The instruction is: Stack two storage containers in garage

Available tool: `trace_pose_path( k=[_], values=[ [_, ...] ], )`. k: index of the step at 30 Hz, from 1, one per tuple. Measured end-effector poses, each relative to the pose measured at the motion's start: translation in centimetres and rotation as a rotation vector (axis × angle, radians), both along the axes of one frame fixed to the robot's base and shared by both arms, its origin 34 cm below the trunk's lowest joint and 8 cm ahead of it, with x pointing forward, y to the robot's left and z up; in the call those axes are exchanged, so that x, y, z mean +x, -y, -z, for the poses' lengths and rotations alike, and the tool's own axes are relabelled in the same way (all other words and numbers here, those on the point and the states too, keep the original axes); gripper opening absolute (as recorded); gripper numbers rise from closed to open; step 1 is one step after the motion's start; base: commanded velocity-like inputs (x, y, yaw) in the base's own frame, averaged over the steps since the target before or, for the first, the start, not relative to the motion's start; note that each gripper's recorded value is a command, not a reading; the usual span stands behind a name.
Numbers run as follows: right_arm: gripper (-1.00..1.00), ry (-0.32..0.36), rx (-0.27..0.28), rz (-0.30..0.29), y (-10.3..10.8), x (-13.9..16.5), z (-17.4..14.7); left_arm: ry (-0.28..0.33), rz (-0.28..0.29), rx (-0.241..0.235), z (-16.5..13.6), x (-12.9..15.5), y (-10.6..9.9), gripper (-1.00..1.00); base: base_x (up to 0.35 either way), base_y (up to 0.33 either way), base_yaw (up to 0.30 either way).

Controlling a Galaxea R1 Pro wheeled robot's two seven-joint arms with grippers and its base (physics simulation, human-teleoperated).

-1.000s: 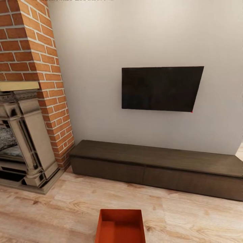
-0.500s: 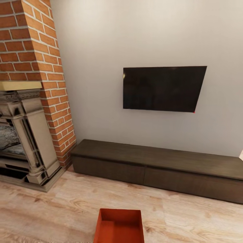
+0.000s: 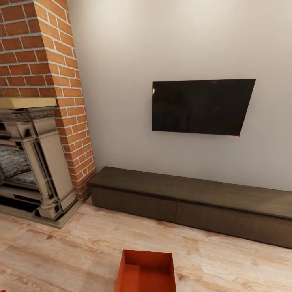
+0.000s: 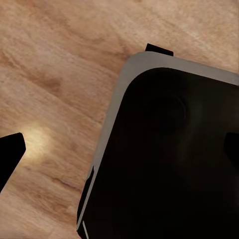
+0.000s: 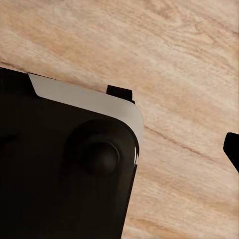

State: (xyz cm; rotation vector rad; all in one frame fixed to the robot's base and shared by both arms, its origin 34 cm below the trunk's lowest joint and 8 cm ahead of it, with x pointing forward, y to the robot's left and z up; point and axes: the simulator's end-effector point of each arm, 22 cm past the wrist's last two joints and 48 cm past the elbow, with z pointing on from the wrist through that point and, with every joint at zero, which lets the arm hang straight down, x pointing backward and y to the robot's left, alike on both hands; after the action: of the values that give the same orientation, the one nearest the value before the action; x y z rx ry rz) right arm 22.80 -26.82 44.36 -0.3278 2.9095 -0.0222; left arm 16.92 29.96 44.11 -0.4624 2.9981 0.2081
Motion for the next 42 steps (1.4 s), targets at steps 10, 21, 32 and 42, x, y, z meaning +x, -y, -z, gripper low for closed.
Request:
trace_pose_path(
  k=[10,21,32,42],
  values=[
    [1.00,0.000,0.001,0.000,-0.08,0.00,0.00,0.000,0.000,0.000,0.00,0.00,-0.01,1.00,0.000,0.060,0.000],
    [1.00,-0.001,0.001,0.003,-0.07,-0.03,0.01,0.000,0.000,0.000,0.00,0.00,0.00,1.00,0.000,0.025,0.000],
    [1.00,-0.001,0.002,0.010,-0.15,0.00,0.01,0.000,0.000,0.000,0.00,0.00,0.00,1.00,0.000,0.000,-0.127],
    [1.00,-0.003,0.002,0.010,-0.15,-0.05,0.02,0.000,0.000,0.000,0.00,-0.02,0.00,1.00,0.000,0.000,-0.018]
  ],
)
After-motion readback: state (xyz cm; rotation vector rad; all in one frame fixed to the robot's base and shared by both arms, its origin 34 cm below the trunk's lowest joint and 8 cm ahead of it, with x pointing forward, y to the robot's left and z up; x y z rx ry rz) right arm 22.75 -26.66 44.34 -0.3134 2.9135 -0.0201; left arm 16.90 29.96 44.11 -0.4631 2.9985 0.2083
